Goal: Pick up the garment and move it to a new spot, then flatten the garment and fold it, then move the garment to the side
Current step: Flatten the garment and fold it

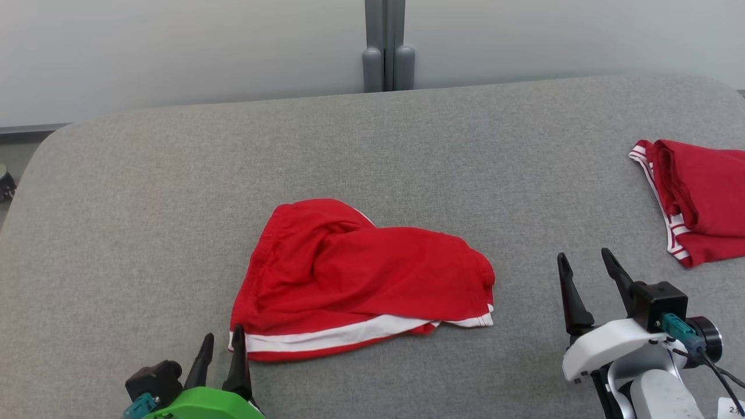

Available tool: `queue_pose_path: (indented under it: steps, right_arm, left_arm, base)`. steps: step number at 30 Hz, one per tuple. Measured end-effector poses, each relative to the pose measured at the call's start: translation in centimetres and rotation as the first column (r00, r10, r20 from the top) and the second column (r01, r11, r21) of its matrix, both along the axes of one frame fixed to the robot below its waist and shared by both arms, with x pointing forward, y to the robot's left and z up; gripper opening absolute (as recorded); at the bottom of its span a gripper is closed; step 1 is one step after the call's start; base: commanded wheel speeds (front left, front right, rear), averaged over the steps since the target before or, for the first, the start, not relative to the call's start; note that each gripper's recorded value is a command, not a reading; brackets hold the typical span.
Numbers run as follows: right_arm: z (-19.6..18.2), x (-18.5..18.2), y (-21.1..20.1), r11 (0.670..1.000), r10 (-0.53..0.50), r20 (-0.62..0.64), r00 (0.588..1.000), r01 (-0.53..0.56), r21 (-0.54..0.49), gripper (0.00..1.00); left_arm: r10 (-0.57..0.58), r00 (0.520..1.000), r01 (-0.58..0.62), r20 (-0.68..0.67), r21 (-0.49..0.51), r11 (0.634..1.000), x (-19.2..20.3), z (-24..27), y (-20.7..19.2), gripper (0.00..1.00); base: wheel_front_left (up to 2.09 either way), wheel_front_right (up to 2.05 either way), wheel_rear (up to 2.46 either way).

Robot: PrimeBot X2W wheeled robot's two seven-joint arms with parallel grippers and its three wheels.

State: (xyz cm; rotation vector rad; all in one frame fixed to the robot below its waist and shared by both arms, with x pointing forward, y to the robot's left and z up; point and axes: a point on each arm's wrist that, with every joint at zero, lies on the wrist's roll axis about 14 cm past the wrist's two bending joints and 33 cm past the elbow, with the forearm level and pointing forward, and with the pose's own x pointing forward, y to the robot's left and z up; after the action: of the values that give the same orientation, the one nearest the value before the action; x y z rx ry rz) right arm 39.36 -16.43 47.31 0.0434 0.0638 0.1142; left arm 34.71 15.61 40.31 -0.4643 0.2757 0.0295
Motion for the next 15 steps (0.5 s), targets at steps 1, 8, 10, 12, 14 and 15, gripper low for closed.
queue_pose_path:
  steps: [1,8,10,12,14,15]
  right_arm:
    - [0.3,0.0,0.2,1.0,0.005,0.013,1.0,-0.005,0.002,1.0]
    - [2.4,-0.2,1.2,0.999,0.029,0.089,0.996,-0.03,0.011,1.0]
    - [2.9,-0.4,1.5,0.999,0.038,0.105,0.994,-0.04,0.011,1.0]
    - [3.3,-0.6,1.8,0.999,0.048,0.121,0.992,-0.05,0.011,1.0]
    - [3.5,-0.7,2.0,0.998,0.053,0.127,0.99,-0.055,0.012,1.0]
    - [3.5,-0.8,2.1,0.998,0.055,0.128,0.99,-0.057,0.016,1.0]
  left_arm:
    - [0.004,1.0,-0.004,0.015,0.003,1.0,0.1,0.3,0.1,1.0]
    - [0.037,0.988,-0.044,0.153,0.045,0.998,1.0,4.3,1.9,1.0]
    - [0.037,0.983,-0.05,0.179,0.066,0.997,0.6,5.0,2.2,1.0]
    - [0.039,0.978,-0.056,0.204,0.078,0.995,0.2,5.6,2.6,1.0]
    - [0.042,0.973,-0.064,0.225,0.089,0.994,0.0,6.2,2.9,1.0]
    - [0.049,0.972,-0.072,0.228,0.093,0.993,-0.3,6.3,3.1,1.0]
  base:
    - [0.0,0.0,0.0]
    - [0.0,0.0,0.0]
    - [0.0,0.0,0.0]
    - [0.0,0.0,0.0]
    - [0.0,0.0,0.0]
    - [0.0,0.0,0.0]
